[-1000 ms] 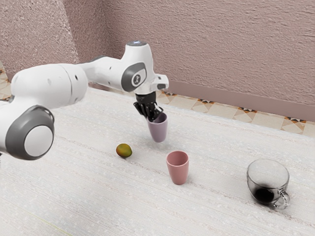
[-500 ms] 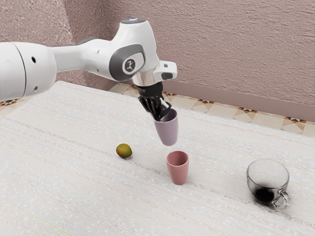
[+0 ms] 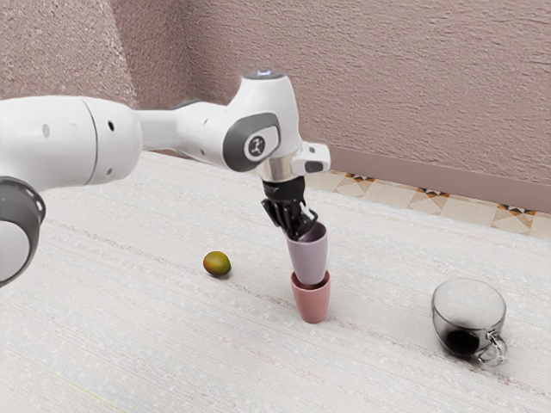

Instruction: Place the left cup onto the right cup

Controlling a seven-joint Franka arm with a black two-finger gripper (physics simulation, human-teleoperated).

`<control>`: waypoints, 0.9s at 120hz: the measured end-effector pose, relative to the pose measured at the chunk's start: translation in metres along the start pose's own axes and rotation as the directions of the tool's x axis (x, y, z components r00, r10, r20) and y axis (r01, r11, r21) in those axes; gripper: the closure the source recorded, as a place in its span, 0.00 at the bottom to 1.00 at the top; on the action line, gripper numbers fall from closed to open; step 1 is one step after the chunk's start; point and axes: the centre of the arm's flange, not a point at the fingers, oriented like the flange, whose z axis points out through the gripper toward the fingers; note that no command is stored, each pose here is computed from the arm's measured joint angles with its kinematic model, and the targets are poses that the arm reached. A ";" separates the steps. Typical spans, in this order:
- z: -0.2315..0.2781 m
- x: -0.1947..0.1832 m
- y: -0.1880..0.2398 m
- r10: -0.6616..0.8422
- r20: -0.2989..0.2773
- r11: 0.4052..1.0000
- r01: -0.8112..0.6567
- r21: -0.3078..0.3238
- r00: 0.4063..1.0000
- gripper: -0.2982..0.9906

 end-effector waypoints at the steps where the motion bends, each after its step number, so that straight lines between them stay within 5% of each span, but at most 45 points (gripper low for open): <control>1: 0.001 0.000 0.000 0.000 0.002 1.000 0.000 0.000 1.000 0.84; 28: 0.033 0.006 -0.004 -0.005 0.023 1.000 0.005 0.000 1.000 0.83; 49: 0.033 0.008 -0.002 -0.003 0.003 1.000 0.003 -0.006 1.000 0.54; 79: -0.056 -0.009 0.025 0.040 -0.103 0.999 -0.040 0.005 0.994 0.33; 108: -0.138 -0.055 -0.011 -0.011 -0.105 0.999 0.015 0.036 0.994 0.26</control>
